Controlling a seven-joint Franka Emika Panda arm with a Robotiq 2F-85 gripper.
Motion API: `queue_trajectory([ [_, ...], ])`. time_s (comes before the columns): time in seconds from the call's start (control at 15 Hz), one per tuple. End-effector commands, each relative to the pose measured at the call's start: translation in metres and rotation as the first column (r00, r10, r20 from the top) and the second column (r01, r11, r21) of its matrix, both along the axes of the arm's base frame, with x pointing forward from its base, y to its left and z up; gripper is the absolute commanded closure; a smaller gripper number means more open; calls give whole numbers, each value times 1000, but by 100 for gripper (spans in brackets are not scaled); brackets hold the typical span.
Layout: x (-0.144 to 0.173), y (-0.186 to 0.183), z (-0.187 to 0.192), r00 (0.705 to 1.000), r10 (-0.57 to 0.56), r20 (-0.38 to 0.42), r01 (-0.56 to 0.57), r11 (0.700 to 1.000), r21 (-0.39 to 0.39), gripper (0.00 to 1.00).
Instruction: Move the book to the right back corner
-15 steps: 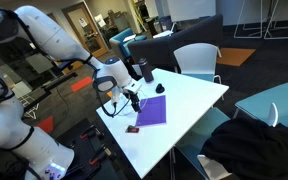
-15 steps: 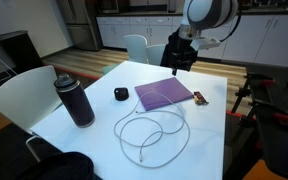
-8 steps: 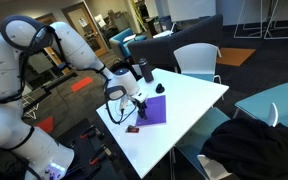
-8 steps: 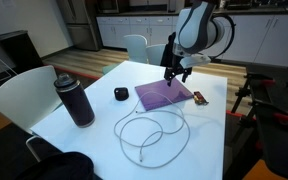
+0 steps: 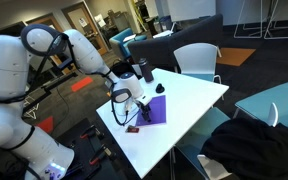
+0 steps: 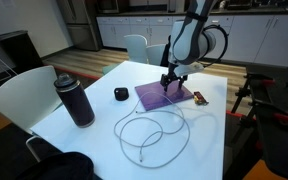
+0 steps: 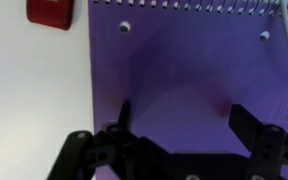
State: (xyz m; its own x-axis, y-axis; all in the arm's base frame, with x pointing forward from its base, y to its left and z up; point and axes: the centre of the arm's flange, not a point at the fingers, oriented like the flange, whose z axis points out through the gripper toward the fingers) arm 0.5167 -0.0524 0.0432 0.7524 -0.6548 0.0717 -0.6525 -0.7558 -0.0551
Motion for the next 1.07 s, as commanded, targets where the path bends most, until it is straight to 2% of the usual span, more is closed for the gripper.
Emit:
queue_trajectory([
  [0.0,13,3,-11,999,-17,30,18,999,-41,0],
  [0.33,29,-10,-11,997,-43,57,47,995,-82,0],
  [0.8,64,-60,-6,983,-135,121,151,979,-139,0],
  [1.0,68,-66,0,981,-137,137,154,980,-125,0],
])
